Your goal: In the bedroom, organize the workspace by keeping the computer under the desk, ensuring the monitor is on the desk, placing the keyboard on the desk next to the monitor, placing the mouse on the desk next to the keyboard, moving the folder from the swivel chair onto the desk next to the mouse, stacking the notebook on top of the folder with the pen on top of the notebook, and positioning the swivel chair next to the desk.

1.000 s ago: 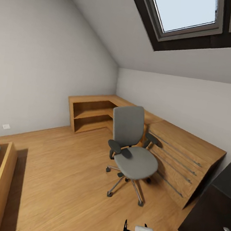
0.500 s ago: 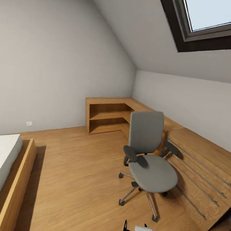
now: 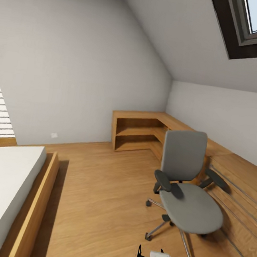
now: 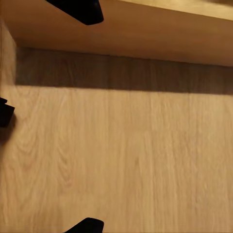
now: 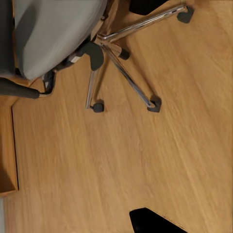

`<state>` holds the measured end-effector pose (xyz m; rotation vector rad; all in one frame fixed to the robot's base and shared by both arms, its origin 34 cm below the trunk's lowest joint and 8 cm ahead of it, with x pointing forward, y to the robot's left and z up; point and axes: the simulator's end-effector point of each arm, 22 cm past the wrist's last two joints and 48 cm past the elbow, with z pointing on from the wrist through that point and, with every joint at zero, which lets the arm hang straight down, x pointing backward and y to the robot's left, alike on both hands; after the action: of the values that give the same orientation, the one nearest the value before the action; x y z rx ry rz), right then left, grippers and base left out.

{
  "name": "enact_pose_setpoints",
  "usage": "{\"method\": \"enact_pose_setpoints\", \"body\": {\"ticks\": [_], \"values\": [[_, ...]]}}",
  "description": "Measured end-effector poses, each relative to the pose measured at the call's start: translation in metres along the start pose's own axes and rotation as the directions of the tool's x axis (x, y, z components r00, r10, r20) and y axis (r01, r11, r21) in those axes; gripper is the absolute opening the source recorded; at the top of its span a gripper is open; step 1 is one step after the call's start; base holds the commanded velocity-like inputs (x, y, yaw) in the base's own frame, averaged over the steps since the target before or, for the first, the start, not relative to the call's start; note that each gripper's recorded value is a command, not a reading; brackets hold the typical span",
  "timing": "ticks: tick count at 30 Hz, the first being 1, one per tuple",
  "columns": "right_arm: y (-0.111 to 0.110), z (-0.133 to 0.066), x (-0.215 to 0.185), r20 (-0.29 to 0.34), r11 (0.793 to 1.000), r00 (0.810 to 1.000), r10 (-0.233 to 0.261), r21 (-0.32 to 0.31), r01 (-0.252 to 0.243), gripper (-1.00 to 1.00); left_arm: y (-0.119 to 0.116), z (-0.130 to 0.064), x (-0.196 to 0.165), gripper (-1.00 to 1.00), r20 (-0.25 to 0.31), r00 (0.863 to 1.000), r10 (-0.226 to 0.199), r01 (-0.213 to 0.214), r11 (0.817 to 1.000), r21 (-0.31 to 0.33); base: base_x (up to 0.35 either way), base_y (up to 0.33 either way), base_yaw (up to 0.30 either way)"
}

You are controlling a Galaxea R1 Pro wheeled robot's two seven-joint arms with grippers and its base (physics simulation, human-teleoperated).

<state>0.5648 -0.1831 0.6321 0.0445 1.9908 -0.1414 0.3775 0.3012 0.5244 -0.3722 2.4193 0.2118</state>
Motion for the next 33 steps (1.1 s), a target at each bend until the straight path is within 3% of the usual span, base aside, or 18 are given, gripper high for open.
{"method": "enact_pose_setpoints", "body": {"ticks": [8,28,33], "values": [[0.0001,-0.0002,-0.0004,0.001,1.000,1.000,0.000,0.000,0.000,1.00,0.0005,-0.0001,0.0000,1.00,0.000,1.000,-0.001,0.001,1.000,-0.001,0.122,0.000,0.289],[0.0006,-0.0002,0.0006,-0.004,1.000,1.000,-0.002,-0.003,0.002,1.00,0.0006,-0.0002,0.0003,1.00,-0.001,1.000,-0.001,0.001,1.000,-0.001,0.319,0.000,0.288],[-0.0010,0.0003,0.0006,-0.004,1.000,1.000,-0.002,-0.001,0.002,1.00,-0.0001,-0.0003,0.0004,1.00,-0.001,1.000,-0.001,0.001,1.000,0.000,0.329,0.000,0.130]]}}
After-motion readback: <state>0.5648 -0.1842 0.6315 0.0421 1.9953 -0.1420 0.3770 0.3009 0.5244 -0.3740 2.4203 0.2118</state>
